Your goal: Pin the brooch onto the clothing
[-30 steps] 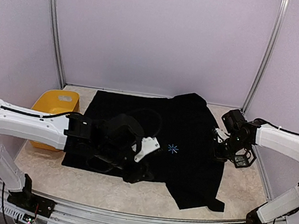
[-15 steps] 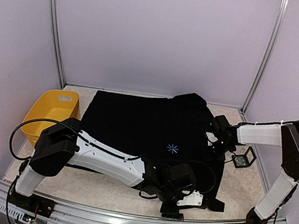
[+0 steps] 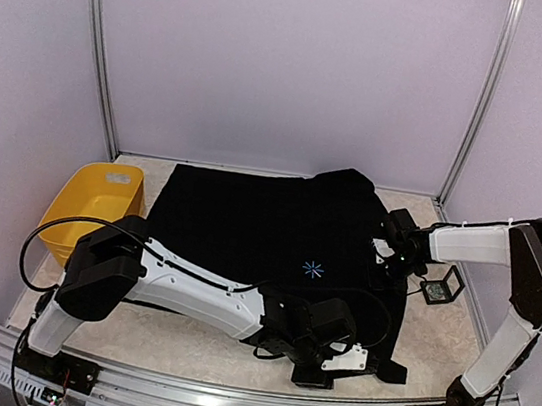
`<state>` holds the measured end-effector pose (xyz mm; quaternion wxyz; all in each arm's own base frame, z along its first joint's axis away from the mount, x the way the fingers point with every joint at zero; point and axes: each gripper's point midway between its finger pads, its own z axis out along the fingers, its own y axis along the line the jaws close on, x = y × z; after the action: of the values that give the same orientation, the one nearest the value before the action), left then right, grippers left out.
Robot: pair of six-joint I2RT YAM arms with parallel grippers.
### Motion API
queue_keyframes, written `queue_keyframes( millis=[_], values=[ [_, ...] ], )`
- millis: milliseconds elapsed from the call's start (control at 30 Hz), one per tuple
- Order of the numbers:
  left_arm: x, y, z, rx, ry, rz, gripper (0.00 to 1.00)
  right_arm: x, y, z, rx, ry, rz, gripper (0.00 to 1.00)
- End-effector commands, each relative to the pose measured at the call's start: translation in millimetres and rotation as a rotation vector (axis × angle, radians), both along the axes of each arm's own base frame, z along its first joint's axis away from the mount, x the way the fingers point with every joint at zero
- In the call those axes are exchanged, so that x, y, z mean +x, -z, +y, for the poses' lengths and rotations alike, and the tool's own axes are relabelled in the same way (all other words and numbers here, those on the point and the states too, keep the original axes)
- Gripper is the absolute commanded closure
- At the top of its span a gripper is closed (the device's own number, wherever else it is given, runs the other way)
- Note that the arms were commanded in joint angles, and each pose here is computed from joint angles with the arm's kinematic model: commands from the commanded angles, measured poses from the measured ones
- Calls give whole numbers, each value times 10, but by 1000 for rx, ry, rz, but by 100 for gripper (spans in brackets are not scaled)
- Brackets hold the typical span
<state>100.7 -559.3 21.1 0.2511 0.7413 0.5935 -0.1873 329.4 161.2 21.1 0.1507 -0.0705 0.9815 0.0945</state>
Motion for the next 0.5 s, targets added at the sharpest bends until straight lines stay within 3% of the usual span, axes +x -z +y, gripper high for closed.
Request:
queue_keyframes(
  millis=[0,100,200,333,467],
  values=[
    [230,66,249,68,-63,-73,43,10,-44,-19,-1,-9,-13,100],
    [317,97,273,77,-97,-64,49,1,-42,-21,-2,-11,-11,100],
    [329,86,235,61,-108,-81,63,-10,-25,-38,-12,-12,-8,100],
    [172,13,138,-8,-73,-64,99,-6,7,-93,-36,0,-9,100],
    [24,-42,236,16,-61,-8,100,38,32,-162,-48,23,-14,100]
  ],
)
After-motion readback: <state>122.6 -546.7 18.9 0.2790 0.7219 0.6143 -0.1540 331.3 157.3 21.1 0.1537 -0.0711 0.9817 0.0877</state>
